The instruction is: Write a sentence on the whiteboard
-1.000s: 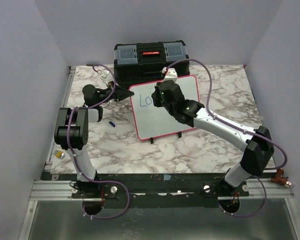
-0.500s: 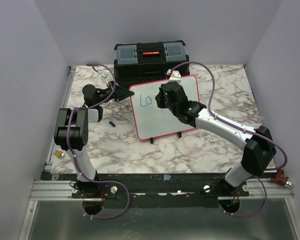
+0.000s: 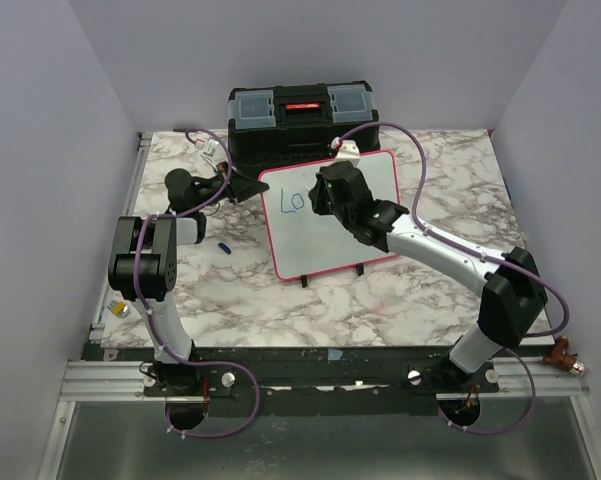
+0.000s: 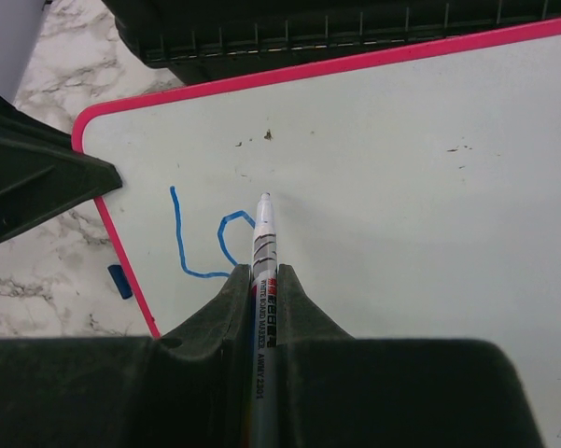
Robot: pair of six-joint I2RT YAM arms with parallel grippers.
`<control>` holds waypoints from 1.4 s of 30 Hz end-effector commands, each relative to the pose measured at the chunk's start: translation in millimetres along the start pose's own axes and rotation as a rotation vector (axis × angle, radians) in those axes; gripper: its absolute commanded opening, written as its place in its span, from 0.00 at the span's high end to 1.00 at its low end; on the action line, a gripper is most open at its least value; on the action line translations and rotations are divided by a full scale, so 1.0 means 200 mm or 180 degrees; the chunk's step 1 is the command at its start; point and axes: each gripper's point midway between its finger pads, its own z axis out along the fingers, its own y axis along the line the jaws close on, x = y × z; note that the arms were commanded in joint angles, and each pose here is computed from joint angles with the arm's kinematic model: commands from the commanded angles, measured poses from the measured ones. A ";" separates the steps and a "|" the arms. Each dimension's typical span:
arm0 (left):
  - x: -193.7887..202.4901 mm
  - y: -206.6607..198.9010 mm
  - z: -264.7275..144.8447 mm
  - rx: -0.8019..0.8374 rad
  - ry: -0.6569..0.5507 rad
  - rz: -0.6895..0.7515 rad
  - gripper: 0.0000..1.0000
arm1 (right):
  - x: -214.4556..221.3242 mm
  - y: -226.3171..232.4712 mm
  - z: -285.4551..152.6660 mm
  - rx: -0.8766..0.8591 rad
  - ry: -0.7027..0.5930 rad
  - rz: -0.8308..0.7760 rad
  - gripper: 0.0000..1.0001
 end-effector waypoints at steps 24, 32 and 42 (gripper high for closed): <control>-0.05 -0.10 -0.01 0.0204 -0.0015 0.0483 1.00 | 0.10 -0.06 0.08 0.0206 0.0091 -0.0079 0.99; -0.05 -0.10 -0.01 0.0204 -0.0015 0.0481 1.00 | 0.14 -0.08 0.08 0.0231 0.0146 -0.0104 0.99; -0.05 -0.10 -0.01 0.0205 -0.0014 0.0480 1.00 | 0.21 -0.11 0.05 0.0243 0.0227 -0.0105 0.99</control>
